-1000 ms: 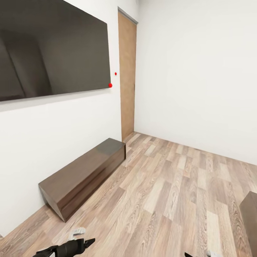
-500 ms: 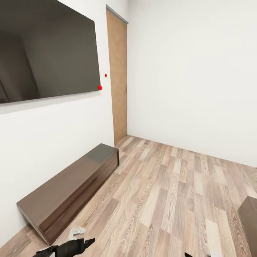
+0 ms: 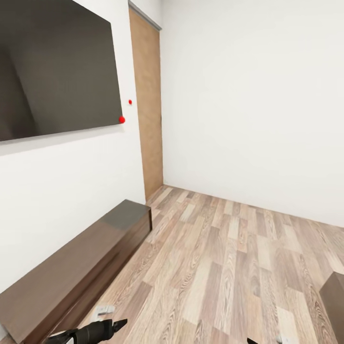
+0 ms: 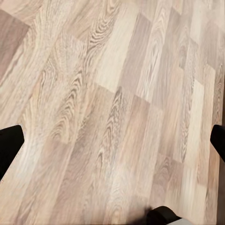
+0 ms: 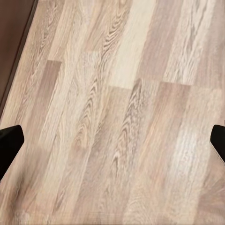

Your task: In the bedroom, move the book from the bed onto either nightstand, and place the two sandals side by side next to the bed.

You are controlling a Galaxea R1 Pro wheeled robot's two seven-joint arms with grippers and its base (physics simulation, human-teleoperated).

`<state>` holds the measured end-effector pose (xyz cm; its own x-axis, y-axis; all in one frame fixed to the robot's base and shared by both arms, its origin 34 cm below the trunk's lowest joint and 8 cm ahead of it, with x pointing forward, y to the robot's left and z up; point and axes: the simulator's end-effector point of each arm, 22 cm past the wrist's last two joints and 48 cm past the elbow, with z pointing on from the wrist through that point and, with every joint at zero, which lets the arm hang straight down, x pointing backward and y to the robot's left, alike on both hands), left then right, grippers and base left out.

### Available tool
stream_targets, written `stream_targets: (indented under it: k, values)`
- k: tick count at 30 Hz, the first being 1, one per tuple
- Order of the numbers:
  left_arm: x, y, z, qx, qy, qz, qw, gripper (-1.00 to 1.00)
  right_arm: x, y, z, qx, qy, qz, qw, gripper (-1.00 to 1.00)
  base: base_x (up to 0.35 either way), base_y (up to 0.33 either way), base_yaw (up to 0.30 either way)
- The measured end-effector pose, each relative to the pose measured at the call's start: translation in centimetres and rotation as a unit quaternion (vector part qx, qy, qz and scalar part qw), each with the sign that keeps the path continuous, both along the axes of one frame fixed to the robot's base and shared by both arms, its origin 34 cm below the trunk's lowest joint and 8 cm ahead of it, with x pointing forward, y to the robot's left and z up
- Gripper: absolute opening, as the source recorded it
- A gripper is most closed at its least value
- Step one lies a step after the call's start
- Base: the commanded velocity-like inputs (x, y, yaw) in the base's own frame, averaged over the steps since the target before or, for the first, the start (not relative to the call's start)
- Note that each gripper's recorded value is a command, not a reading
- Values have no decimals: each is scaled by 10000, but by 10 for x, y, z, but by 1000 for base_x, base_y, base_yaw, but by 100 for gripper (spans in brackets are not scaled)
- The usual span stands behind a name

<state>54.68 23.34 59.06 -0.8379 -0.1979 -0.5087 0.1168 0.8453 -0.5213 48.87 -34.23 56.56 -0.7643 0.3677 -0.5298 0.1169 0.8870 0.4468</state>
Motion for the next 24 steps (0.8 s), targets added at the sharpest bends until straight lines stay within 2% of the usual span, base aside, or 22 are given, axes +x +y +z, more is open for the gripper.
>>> stream_targets:
  k: [10, 24]
  values:
    - [0, 0, 0, 0, 0, 0, 10000, 100, 0, 0, 0, -1, -2, 0, 10000, 100, 334, 0, -235]
    - [0, 0, 0, 0, -1, 0, 10000, 100, 0, 0, 0, -9, -5, -3, 10000, 100, 334, 0, -20]
